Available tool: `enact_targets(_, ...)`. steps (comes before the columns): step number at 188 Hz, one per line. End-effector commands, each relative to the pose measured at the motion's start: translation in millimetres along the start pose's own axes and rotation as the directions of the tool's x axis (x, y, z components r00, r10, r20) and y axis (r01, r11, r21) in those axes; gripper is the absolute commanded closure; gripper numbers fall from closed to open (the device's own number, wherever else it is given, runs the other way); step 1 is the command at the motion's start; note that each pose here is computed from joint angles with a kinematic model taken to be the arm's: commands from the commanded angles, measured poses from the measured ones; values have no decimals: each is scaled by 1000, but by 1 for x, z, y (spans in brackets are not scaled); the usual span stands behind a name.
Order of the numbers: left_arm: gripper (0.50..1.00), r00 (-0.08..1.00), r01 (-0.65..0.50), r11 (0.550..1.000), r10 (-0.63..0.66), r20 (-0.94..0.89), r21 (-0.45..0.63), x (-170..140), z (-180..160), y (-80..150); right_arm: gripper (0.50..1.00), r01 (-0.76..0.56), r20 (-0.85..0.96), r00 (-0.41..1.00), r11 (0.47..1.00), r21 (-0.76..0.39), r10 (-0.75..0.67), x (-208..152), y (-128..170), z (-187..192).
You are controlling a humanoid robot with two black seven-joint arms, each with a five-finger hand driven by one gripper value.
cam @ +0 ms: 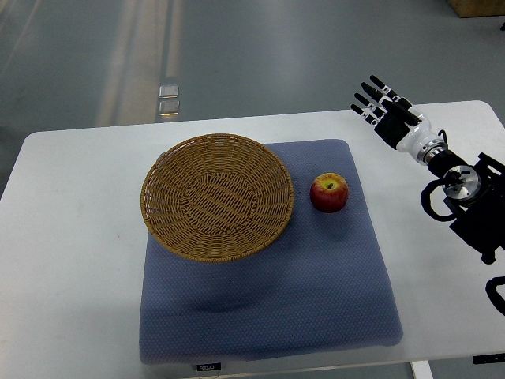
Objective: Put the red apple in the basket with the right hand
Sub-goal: 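Move the right hand over the red apple beside the basket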
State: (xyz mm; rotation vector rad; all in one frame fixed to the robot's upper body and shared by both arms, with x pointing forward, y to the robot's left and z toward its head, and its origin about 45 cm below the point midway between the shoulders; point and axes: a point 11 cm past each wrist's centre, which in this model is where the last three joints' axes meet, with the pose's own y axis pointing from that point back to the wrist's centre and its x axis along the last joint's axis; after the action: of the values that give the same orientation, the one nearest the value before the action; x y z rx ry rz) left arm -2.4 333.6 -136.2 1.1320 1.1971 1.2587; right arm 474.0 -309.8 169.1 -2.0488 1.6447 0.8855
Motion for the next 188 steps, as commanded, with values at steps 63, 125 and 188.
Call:
enact_targets(63,500,1000,0,1000,0,2,-4,0,0,0,572,7,-18,1000,1000,-16,-7,-3,-1,2)
enact_targets(125,500,1000,4,1000,-4,2,-4,-1,0,0,572,121,-340,922,972,-203,-186,-60,-31,-15)
enact_targets(188,500,1000,1,1000,-1,2,-4,0,0,0,572,4,-785,503,910,-416,-361,-111,-51,-68)
